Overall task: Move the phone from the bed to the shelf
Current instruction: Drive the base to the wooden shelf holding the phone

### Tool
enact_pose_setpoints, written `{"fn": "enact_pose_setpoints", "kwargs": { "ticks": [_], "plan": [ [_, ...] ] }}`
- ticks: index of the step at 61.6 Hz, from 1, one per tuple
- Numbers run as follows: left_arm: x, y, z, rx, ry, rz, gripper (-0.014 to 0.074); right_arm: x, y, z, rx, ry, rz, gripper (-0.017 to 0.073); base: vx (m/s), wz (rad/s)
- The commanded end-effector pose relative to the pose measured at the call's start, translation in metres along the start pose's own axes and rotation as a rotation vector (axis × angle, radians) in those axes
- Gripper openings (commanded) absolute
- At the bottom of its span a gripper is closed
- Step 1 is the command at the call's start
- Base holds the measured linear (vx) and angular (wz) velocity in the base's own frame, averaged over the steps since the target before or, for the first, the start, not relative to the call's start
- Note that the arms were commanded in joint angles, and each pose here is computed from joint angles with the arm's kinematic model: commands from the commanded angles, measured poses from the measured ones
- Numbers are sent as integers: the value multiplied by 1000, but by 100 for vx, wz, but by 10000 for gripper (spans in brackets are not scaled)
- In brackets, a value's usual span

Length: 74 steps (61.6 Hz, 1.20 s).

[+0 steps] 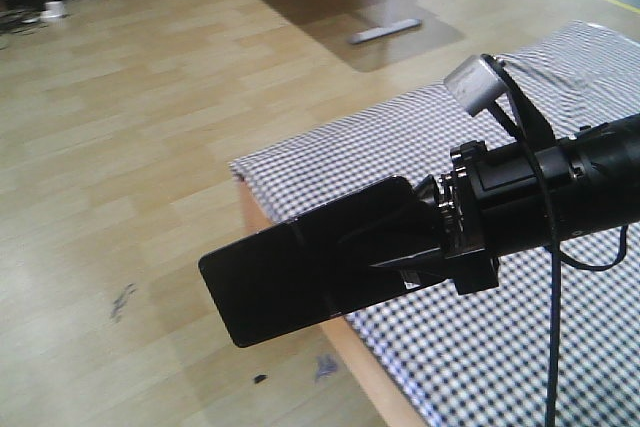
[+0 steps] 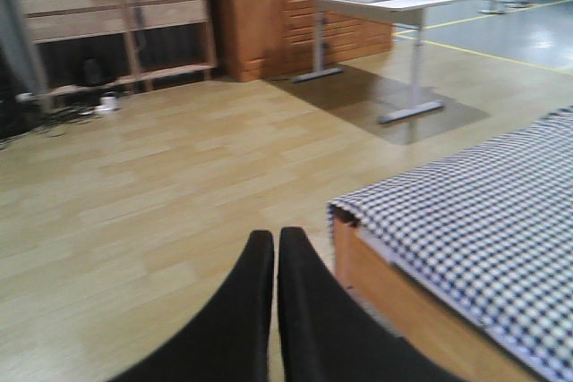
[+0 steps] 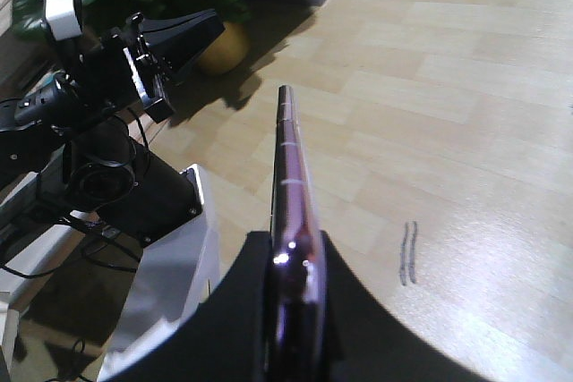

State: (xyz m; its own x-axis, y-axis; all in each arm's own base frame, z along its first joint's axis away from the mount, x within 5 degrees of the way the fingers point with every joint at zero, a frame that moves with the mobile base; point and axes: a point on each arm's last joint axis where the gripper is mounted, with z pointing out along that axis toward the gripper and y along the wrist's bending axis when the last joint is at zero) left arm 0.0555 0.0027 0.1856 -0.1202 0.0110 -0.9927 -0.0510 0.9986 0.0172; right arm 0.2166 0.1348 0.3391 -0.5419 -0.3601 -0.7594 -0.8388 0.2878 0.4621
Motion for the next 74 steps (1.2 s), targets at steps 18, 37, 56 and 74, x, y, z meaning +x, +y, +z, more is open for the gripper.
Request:
{"fn": "enact_pose_setpoints", "kwargs": {
  "ticks": [18,37,56,74],
  "plan": [
    [-4,0,0,-4,-68,-10,1,-11,21,-9,-96,-63,-29,-2,-3,64],
    [-4,0,0,-4,-68,-10,1,-11,21,-9,-96,-63,-29,-2,0,54],
    [-4,0,0,-4,-68,-10,1,-11,21,-9,-96,-63,-29,-2,4,36],
    [-4,0,0,-4,-68,-10,1,-11,21,-9,-96,-63,-29,-2,7,21]
  ]
}}
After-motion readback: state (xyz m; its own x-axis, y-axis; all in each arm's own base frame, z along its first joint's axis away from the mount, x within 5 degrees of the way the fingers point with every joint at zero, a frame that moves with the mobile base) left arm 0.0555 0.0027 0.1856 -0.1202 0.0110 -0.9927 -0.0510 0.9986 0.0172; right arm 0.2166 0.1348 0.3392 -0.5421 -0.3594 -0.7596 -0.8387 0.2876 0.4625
